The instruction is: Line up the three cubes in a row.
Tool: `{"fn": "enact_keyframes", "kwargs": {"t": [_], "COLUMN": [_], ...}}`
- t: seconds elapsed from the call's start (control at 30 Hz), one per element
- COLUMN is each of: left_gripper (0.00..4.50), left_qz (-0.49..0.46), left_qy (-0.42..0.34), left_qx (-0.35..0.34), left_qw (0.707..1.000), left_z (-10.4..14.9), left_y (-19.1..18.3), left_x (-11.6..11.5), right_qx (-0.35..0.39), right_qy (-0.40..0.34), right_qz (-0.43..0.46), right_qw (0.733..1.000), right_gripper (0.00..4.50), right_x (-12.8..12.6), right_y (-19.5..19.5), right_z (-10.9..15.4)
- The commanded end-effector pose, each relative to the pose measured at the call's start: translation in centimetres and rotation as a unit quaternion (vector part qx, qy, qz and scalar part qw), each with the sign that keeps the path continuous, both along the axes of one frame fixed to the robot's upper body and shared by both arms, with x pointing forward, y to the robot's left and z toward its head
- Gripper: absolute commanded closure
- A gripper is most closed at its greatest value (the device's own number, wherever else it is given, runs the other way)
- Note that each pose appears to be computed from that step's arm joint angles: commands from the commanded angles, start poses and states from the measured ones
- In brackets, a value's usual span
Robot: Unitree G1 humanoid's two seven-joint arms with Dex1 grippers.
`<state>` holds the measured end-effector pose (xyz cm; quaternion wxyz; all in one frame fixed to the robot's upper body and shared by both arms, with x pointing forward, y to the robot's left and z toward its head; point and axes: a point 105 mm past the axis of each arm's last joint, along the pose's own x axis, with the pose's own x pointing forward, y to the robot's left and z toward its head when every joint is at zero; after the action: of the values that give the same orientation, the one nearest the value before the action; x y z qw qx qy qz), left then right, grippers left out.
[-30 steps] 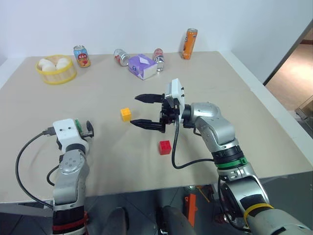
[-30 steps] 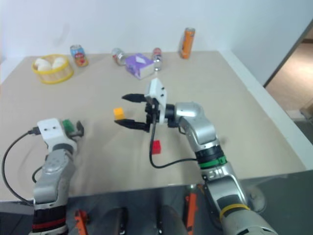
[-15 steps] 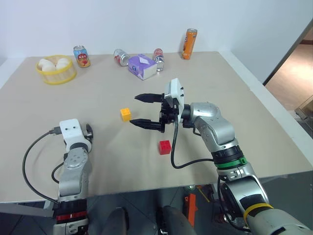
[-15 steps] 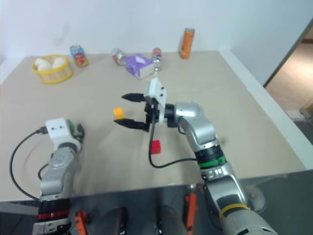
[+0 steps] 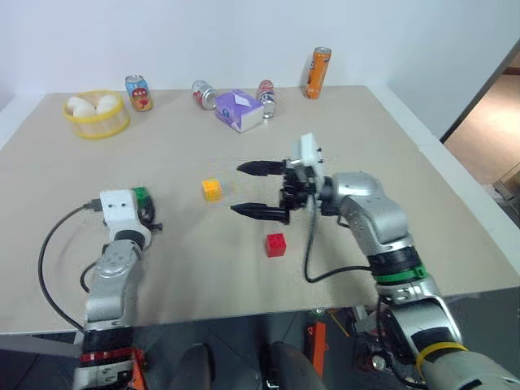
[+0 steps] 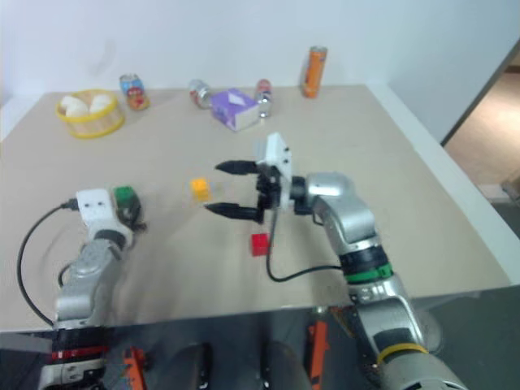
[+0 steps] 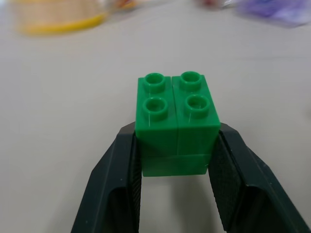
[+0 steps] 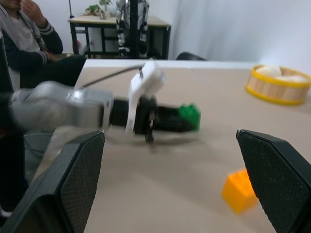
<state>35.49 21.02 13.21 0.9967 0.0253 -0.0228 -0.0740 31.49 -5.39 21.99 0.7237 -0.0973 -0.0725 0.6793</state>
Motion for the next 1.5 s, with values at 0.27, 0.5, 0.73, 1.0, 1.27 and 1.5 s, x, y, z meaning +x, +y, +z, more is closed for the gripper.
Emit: {"fn": "enact_keyframes", "kwargs": {"t": [0.27,0.5,0.73,1.0,1.27,1.5], "left_gripper": [3.18,3.18,3.18,3.18,1.88,0.07], "left_qz": [-0.490,-0.554,-0.563,-0.563,-0.561,-0.561], "left_qy": [0.034,0.062,0.066,0.066,0.069,0.063], "left_qx": [0.117,0.140,0.149,0.171,0.170,0.160], "left_qw": [0.863,0.818,0.810,0.806,0.807,0.810], "left_z": [0.5,-1.2,-1.9,-2.7,-2.9,-2.5], "left_y": [-8.4,-9.5,-10.2,-10.2,-10.3,-10.4], "left_x": [-5.4,-6.1,-5.6,-5.2,-5.1,-5.3], "right_qx": [-0.053,-0.056,-0.062,-0.063,-0.064,-0.052], "right_qy": [-0.028,-0.033,-0.032,-0.032,-0.034,-0.032], "right_qz": [0.010,-0.016,-0.027,-0.031,-0.035,-0.035], "right_qw": [0.998,0.998,0.997,0.997,0.997,0.998], "right_gripper": [0.00,0.00,0.00,0.00,0.00,0.00], "right_x": [-2.9,-3.0,-3.2,-3.2,-3.0,-2.9], "right_y": [-4.3,-5.0,-5.2,-5.2,-5.3,-5.3], "right_z": [0.7,0.7,0.4,0.3,0.4,1.0]}}
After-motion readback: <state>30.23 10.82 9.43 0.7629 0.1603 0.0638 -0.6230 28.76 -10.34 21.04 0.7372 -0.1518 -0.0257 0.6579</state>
